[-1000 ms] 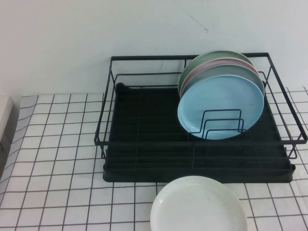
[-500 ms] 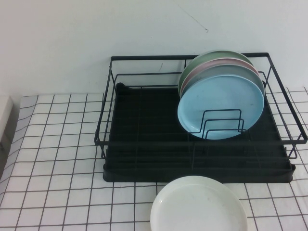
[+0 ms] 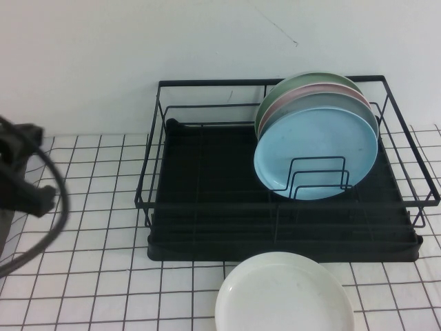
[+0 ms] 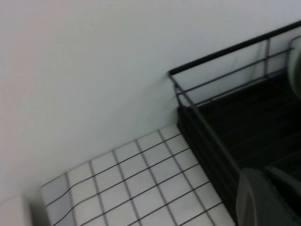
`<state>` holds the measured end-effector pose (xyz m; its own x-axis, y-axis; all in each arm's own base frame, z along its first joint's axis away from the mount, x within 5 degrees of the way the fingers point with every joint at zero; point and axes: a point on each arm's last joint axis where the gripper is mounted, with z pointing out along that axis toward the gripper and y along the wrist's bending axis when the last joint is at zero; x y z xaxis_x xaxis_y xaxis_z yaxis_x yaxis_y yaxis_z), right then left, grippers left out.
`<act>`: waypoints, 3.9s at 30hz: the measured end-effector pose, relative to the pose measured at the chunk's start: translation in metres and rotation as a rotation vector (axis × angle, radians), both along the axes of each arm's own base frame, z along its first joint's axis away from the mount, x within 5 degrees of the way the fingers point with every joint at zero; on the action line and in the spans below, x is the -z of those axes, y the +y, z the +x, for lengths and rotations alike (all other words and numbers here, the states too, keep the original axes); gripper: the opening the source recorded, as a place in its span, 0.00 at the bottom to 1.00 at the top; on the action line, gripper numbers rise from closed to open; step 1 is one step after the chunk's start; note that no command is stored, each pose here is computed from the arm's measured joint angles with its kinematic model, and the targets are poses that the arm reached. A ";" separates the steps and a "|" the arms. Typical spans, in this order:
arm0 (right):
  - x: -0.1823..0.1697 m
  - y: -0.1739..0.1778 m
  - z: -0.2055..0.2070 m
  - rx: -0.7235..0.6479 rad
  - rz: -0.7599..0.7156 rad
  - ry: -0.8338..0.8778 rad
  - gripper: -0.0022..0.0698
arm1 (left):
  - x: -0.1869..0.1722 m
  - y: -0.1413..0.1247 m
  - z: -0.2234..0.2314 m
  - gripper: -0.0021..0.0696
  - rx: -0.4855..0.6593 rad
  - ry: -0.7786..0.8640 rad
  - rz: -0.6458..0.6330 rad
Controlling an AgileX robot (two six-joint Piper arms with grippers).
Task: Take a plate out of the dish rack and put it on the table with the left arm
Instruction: Grasp the plate from the shelf, then place the plate from the table
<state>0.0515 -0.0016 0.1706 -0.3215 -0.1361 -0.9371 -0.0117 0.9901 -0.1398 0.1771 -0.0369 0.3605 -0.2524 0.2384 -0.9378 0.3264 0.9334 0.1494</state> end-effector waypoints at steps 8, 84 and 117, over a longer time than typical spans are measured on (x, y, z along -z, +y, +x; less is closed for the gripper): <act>0.000 0.000 0.000 0.000 0.000 0.000 0.03 | 0.014 -0.073 0.073 0.02 0.299 0.080 -0.017; 0.000 0.000 0.000 0.000 0.000 0.000 0.03 | 0.026 -0.184 0.181 0.07 0.645 -0.282 0.189; 0.000 0.000 0.000 0.000 0.000 0.000 0.03 | 0.061 -0.136 0.053 0.03 0.496 0.608 -0.080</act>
